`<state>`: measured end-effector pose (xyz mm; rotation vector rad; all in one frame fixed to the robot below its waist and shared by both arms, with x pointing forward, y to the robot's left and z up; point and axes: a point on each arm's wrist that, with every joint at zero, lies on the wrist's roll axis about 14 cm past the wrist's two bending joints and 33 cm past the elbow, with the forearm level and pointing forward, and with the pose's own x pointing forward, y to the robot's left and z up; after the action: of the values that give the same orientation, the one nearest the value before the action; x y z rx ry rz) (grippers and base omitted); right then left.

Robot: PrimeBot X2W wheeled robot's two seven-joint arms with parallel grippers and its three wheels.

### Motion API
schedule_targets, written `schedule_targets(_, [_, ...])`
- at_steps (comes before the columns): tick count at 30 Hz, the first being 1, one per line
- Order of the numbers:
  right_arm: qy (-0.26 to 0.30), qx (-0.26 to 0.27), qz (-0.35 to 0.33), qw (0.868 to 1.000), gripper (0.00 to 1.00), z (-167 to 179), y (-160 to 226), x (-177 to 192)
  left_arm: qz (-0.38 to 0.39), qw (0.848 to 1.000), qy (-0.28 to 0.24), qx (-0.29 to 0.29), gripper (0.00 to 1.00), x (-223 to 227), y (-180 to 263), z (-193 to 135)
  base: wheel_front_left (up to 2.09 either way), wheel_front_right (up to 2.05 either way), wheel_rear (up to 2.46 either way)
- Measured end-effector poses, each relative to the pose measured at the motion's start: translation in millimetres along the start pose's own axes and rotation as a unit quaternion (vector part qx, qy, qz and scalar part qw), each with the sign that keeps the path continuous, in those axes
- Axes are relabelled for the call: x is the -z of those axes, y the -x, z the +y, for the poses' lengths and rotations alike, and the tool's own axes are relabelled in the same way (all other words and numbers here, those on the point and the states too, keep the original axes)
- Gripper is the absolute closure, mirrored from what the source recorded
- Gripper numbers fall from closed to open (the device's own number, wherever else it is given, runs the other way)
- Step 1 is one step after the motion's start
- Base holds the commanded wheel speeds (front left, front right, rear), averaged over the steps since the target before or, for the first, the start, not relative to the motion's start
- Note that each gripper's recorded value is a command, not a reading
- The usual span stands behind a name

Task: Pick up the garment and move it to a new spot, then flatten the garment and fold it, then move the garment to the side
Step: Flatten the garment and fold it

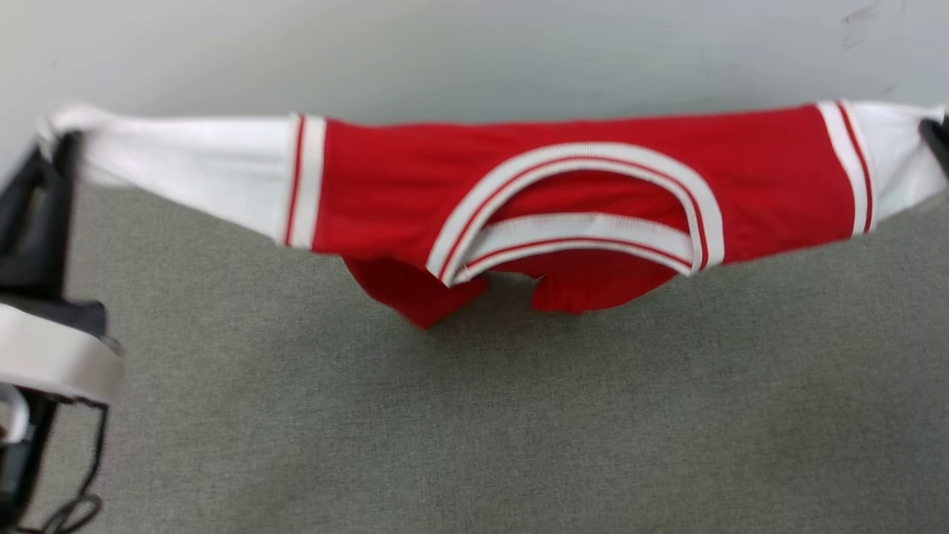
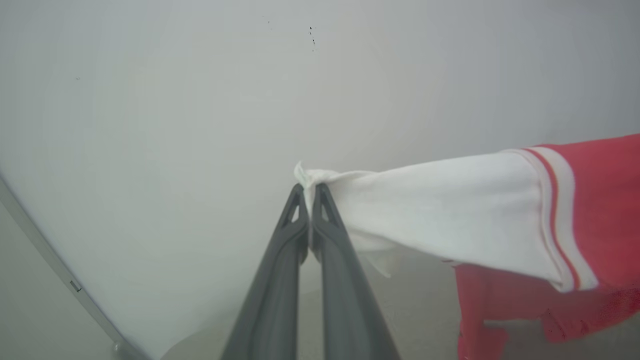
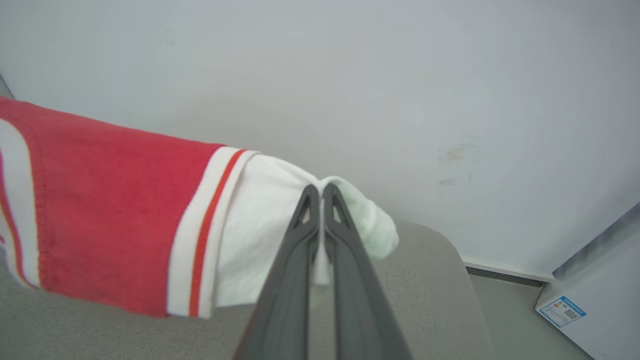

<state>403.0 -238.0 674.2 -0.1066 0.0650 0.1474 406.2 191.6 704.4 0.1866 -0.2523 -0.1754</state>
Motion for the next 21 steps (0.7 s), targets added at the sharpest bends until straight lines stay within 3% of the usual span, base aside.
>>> schedule_targets(10, [0.037, -0.022, -0.068, 0.997, 1.00, 8, -34, -52, -0.111, 0.993, -0.040, -0.026, 1.00, -61, -30, 29, 0.00, 0.00, 0.00])
schedule_targets(21, [0.059, -0.030, -0.146, 0.987, 1.00, 8, -115, -100, -0.162, 0.984, -0.069, -0.026, 1.00, -68, -111, 59, 0.00, 0.00, 0.00])
